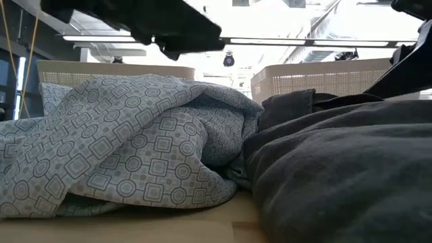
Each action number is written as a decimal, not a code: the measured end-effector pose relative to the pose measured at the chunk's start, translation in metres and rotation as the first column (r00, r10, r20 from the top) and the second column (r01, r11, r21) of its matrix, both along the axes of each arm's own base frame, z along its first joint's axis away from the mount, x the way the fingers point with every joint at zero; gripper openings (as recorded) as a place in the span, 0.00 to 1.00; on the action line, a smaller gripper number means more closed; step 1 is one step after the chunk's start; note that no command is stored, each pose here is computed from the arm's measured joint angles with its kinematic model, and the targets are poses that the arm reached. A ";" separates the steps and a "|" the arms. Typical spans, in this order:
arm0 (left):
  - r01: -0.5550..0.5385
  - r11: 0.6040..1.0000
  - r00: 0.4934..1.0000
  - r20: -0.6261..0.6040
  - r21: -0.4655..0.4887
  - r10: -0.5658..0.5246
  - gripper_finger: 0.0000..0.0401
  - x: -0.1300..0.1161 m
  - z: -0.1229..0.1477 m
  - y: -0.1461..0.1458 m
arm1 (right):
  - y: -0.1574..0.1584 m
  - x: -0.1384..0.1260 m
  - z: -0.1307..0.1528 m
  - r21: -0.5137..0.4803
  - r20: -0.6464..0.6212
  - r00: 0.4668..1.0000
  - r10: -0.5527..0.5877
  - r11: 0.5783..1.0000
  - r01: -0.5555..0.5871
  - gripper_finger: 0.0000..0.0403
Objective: Sort clothes
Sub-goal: Put the blue dress into the left white laundry organizer
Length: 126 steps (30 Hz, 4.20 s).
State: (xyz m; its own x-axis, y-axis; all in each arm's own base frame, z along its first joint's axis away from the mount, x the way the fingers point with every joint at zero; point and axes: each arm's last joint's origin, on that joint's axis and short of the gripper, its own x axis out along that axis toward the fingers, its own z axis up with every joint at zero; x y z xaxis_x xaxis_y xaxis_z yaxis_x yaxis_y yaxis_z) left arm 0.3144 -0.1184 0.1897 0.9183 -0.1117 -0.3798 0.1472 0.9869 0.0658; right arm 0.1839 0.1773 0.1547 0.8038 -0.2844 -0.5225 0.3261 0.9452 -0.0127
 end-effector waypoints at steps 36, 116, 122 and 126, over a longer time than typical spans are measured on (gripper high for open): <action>0.270 0.932 0.827 -0.439 -0.239 -0.352 0.06 -0.002 -0.082 0.004 | -0.007 0.008 0.001 0.007 0.030 0.998 -0.055 0.998 0.055 0.33; -0.690 0.644 0.304 -0.674 0.332 0.673 0.24 -0.086 0.016 0.321 | -0.023 0.020 0.003 -0.060 0.065 0.987 -0.147 0.987 0.151 0.33; -0.704 0.633 0.302 -0.672 0.321 0.676 0.37 -0.087 0.035 0.318 | -0.021 0.021 0.004 -0.063 0.076 0.988 -0.132 0.989 0.137 0.33; -0.733 0.608 0.303 -0.654 0.305 0.693 0.39 -0.093 0.069 0.312 | -0.007 0.025 0.020 -0.121 0.056 0.998 -0.042 0.991 0.049 0.33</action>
State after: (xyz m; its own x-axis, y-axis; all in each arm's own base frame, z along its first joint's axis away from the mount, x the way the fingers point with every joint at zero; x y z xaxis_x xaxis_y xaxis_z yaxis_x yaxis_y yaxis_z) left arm 0.2215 0.1934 0.2585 0.1285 0.4219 -0.8975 -0.6387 0.7275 0.2506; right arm 0.2086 0.1700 0.1743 0.8144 -0.3803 -0.4383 0.3721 0.9218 -0.1087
